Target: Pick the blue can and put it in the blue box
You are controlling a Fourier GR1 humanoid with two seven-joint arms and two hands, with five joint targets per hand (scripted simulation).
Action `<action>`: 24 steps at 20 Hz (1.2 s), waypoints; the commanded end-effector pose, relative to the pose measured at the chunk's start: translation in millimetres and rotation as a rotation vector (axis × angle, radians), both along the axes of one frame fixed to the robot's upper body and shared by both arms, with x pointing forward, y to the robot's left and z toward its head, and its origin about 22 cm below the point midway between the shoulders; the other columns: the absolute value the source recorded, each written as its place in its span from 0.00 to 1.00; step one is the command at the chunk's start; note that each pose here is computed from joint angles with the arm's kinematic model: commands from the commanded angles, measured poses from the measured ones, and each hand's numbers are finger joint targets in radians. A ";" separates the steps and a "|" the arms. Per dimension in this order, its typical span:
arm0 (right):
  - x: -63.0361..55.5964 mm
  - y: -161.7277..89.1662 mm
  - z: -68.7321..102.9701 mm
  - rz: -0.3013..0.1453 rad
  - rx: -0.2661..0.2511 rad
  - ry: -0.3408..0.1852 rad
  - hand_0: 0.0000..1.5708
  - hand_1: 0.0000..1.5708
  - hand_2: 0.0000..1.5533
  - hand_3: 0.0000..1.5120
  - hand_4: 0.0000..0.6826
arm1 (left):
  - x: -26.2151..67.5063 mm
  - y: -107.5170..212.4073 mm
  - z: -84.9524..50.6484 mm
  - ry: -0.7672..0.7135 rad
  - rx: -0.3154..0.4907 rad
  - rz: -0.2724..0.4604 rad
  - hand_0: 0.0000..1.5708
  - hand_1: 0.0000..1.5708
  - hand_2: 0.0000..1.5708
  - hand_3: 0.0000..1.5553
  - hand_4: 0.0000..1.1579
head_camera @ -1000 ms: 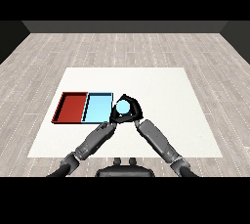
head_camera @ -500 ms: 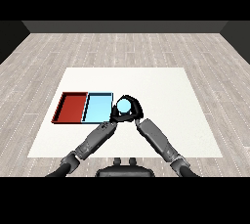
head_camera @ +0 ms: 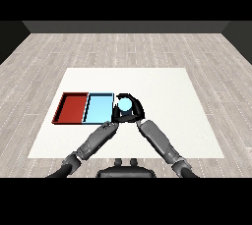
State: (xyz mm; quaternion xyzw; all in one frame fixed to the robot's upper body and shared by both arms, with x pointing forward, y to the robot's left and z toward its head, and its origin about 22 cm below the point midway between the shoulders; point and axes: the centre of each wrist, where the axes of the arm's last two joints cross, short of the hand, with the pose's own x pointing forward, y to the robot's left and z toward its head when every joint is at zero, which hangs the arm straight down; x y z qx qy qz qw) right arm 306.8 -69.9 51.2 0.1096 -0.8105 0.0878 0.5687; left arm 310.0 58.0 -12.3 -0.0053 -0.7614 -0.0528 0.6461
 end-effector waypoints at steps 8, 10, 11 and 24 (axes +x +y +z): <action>18.3 -9.7 -1.3 -0.010 -0.017 -0.003 0.00 0.00 0.00 0.00 0.00 | 5.9 4.4 8.7 -0.010 -0.024 0.025 1.00 1.00 1.00 0.95 0.99; 0.5 -3.6 -1.8 -0.075 -0.009 0.002 0.00 0.00 0.00 0.00 0.00 | 3.5 9.2 -12.0 -0.002 -0.001 0.026 1.00 1.00 1.00 0.96 0.99; 20.1 -20.8 4.8 -0.076 0.005 -0.012 0.00 0.00 0.00 0.00 0.00 | 16.2 2.0 12.4 0.017 0.008 0.026 1.00 1.00 1.00 0.96 0.99; -13.9 -119.2 36.2 -0.114 0.312 -0.138 0.00 0.00 0.00 0.00 0.00 | 37.7 48.1 17.3 -0.041 -0.011 0.180 1.00 1.00 1.00 0.94 0.98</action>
